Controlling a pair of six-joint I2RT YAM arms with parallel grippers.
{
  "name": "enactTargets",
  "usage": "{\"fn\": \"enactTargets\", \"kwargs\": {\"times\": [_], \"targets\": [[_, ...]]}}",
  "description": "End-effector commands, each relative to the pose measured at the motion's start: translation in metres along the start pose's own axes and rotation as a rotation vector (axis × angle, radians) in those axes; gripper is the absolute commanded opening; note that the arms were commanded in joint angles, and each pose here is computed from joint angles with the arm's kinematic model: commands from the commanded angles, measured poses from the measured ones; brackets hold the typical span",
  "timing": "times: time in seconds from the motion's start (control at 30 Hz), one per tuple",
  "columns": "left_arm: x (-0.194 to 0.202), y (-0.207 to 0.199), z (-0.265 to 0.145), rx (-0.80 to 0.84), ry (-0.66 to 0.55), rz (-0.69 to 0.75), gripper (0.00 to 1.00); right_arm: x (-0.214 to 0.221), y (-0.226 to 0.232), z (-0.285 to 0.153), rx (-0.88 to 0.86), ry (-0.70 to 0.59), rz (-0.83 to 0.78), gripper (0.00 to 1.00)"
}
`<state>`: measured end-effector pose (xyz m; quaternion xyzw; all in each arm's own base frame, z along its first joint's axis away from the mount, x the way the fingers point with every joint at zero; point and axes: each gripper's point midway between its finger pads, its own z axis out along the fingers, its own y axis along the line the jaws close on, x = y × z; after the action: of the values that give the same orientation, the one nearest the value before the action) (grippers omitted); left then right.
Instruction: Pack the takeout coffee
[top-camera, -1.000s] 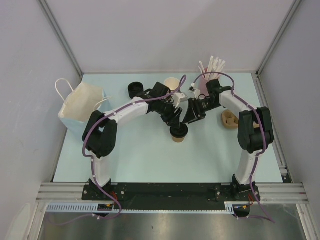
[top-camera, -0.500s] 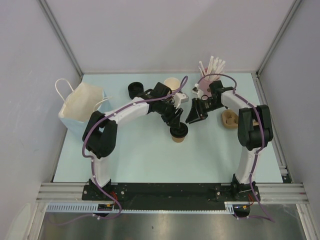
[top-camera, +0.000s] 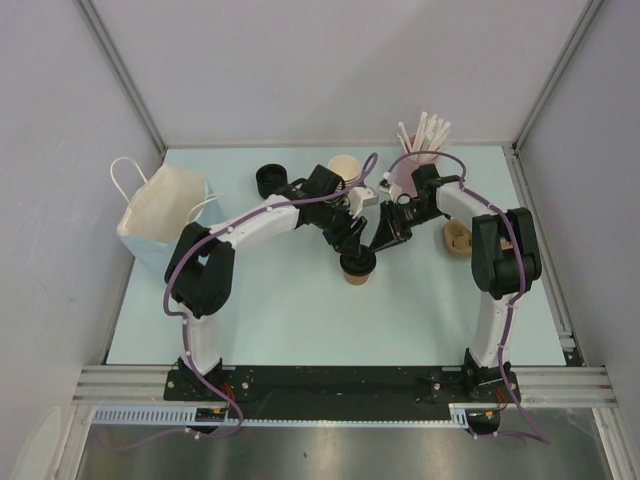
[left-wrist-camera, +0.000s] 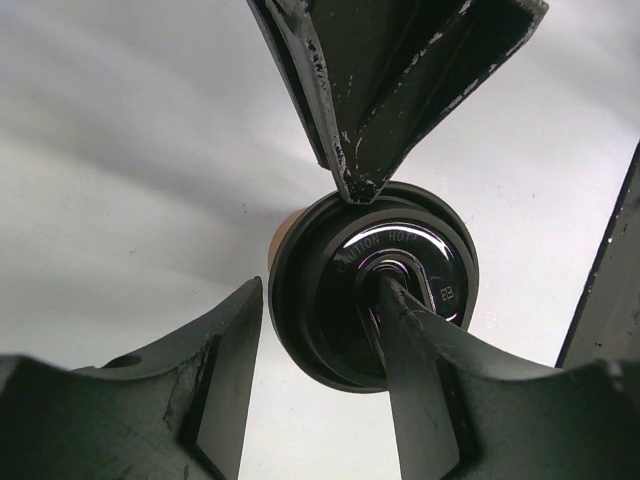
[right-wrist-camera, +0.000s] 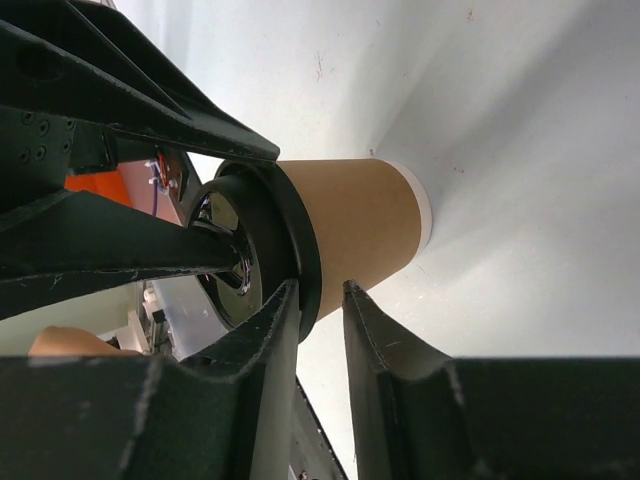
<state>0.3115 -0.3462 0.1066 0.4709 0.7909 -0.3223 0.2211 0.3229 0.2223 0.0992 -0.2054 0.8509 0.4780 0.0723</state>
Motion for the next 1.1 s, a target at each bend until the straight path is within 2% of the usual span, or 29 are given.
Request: {"fn": "enactTargets", "kwargs": {"times": [0.0,0.17,0.37,0.43,0.57,0.67,0.9,1.07], "targets": [[0.05,0.028,0.014,-0.124,0.168,0.024,0.54,0.005,-0.011,0.006,0.058,0.039,-0.009,0.27],[0.056,0.031,0.013,-0.142,0.192,0.018,0.49,0.016,-0.028,0.014,0.115,0.088,0.027,0.22],[0.063,0.03,0.01,-0.15,0.204,0.027,0.49,0.019,-0.042,0.027,0.26,0.123,-0.031,0.22],[0.066,0.03,0.009,-0.152,0.207,0.029,0.48,0.006,-0.027,0.019,0.242,0.08,-0.072,0.24],[0.072,0.03,0.008,-0.153,0.217,0.032,0.47,-0.017,0.01,-0.008,0.153,-0.001,-0.156,0.35],[0.071,0.029,0.009,-0.152,0.213,0.028,0.47,-0.012,0.027,-0.02,0.077,0.013,-0.167,0.4],[0.069,0.028,0.01,-0.15,0.204,0.017,0.47,0.028,0.024,-0.005,-0.041,0.089,-0.084,0.43],[0.071,0.028,0.008,-0.157,0.209,0.017,0.46,0.034,0.022,0.003,-0.047,0.101,-0.083,0.43]]}}
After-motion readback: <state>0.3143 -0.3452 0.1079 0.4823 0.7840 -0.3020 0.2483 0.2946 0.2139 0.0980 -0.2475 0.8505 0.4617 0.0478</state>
